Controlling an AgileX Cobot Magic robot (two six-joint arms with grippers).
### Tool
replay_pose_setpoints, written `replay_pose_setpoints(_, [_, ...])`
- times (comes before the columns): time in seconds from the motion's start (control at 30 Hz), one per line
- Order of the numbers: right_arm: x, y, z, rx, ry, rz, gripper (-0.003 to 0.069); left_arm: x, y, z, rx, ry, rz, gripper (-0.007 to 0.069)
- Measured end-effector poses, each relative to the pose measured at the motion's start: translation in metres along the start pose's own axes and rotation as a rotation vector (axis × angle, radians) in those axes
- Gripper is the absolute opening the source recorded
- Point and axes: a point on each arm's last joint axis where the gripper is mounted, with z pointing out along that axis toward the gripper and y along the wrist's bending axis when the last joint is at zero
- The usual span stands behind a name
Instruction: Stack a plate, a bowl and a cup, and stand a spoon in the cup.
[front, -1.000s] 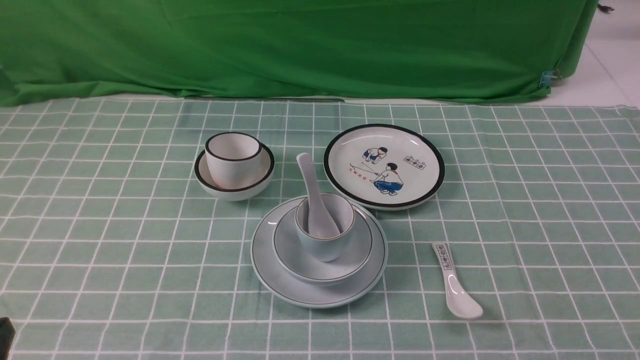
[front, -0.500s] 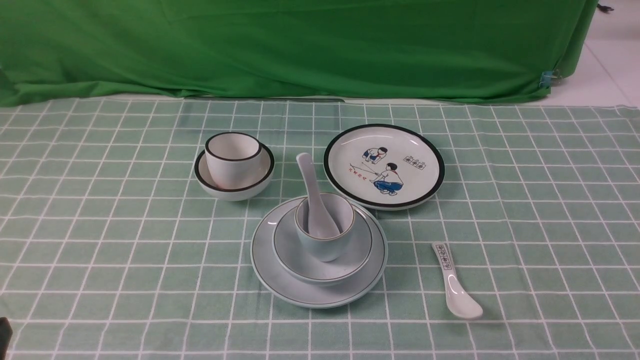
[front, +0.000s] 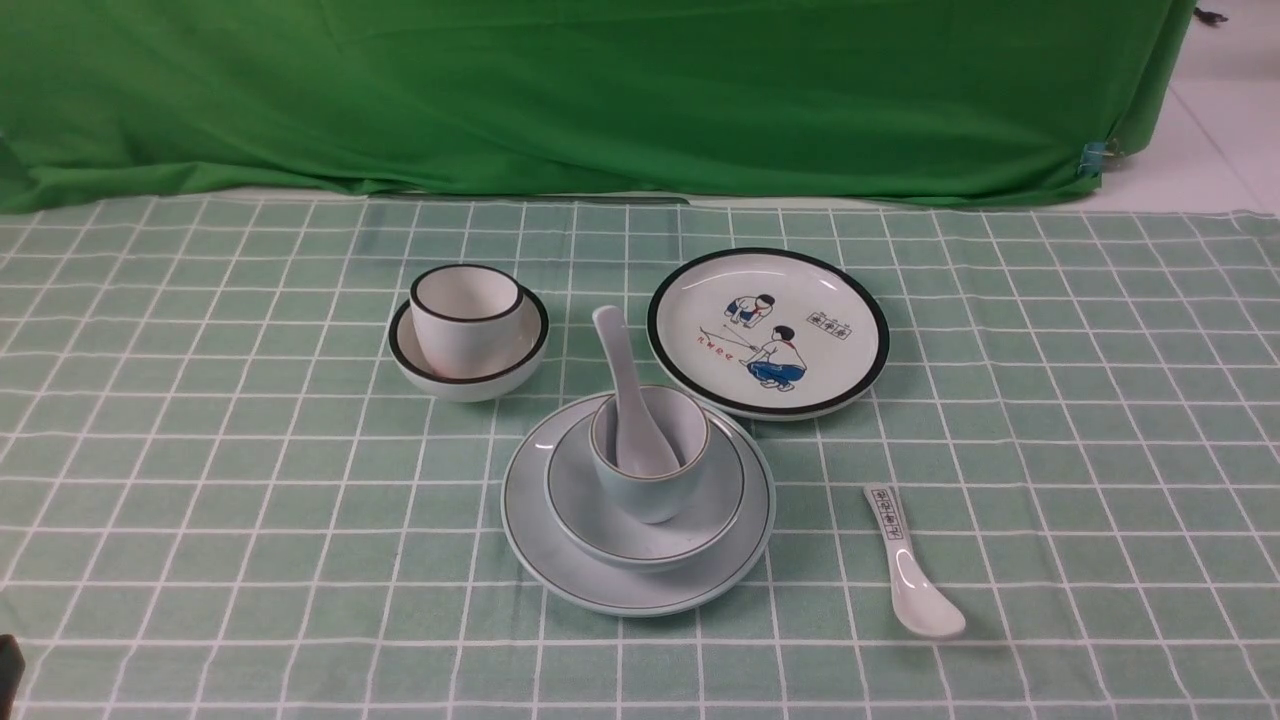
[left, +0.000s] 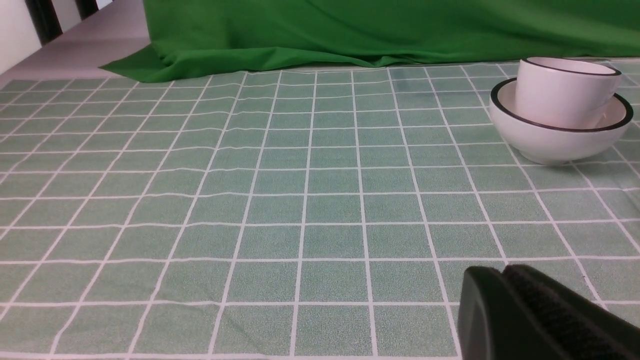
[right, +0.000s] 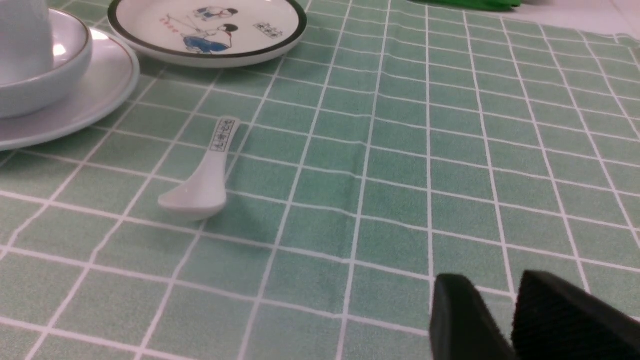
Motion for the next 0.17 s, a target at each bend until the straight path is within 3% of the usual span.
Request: replay_pose_setpoints(0.17, [0.0000, 0.0000, 0.0000, 0.000, 0.000, 0.000, 0.0216, 0.0000, 0.0001, 0.0000, -0.001, 0.000, 0.002, 0.0012])
